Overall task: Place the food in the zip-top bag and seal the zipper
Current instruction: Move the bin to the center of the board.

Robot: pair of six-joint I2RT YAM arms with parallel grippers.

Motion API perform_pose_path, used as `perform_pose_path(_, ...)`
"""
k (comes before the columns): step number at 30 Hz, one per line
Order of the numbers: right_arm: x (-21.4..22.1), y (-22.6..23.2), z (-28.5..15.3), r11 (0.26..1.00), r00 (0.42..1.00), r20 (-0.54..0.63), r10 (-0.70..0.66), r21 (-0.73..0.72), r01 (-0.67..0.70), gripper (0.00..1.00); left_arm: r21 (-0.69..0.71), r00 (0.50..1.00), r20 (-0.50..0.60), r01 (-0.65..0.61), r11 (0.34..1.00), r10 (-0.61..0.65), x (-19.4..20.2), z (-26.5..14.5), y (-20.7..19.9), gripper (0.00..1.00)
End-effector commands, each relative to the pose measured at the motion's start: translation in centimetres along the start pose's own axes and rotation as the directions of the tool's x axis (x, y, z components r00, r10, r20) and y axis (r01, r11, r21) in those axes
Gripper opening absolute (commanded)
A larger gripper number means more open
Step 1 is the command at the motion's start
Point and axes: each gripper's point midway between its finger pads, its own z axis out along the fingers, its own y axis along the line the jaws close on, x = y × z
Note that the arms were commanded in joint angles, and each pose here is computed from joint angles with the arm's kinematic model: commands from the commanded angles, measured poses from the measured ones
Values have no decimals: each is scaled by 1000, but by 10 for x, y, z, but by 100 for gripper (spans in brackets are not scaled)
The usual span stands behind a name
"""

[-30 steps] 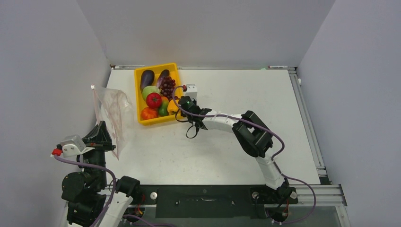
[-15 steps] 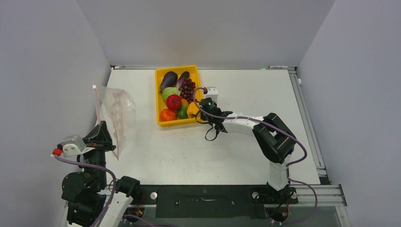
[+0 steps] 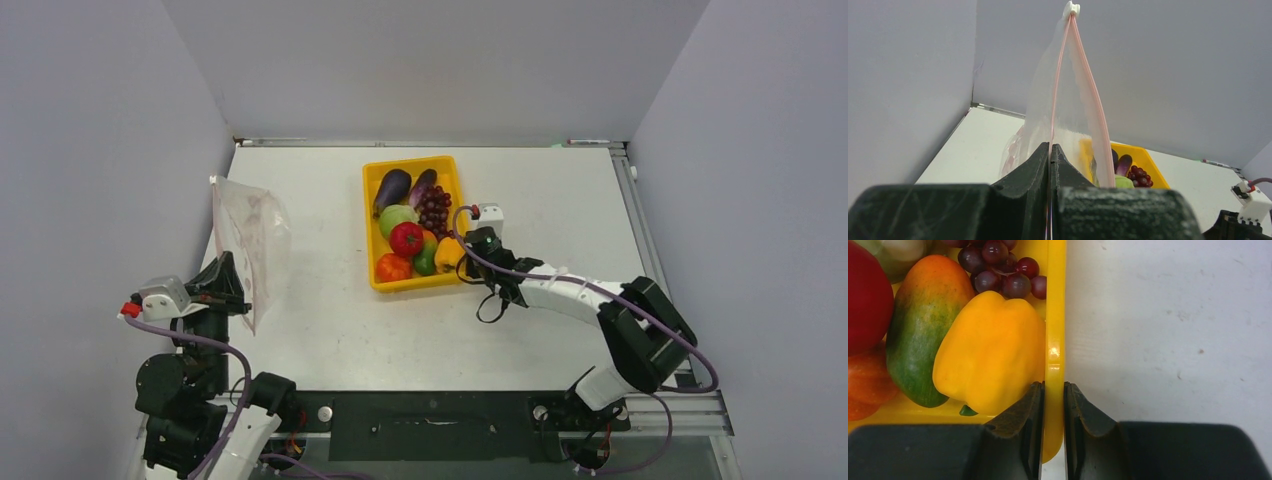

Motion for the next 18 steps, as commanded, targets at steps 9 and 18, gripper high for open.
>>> perform_pose_path(9,20,-66,-57,994,1000,-14,5,108,-3,5,49,1000,1,21,999,-21,-3,8,-14,0)
perform_pose_path(18,30,-102,-68,986,999,-20,30,165,-27,5,93,999,-46,14,996,-10,7,15,-25,0)
